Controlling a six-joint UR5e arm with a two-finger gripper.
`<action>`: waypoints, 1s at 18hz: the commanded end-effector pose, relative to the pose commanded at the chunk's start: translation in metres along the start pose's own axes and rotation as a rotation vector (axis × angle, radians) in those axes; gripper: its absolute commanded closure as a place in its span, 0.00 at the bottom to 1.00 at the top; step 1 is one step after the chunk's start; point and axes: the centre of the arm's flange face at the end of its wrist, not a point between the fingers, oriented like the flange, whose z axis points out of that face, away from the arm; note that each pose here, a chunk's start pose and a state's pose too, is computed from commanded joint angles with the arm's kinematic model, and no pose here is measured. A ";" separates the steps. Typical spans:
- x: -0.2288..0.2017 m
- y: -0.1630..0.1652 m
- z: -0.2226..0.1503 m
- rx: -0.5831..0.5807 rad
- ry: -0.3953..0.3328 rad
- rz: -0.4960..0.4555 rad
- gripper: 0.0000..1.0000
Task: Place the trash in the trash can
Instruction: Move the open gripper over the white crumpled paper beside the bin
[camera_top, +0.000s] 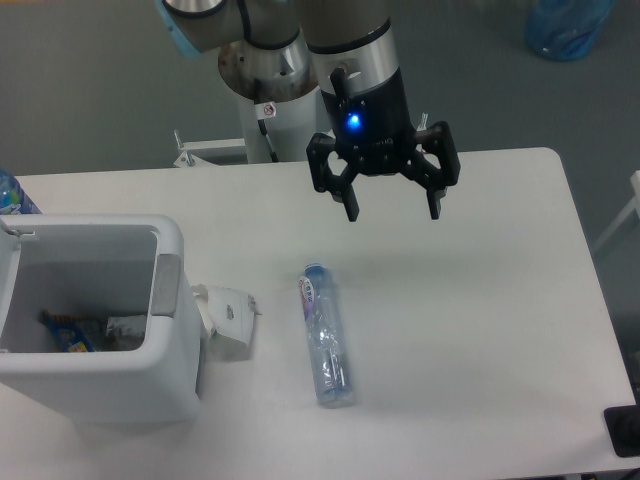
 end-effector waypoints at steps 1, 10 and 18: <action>0.001 0.000 0.001 -0.001 0.004 0.002 0.00; 0.017 0.002 0.008 0.010 0.036 0.001 0.00; 0.061 0.015 0.042 0.049 0.095 -0.014 0.00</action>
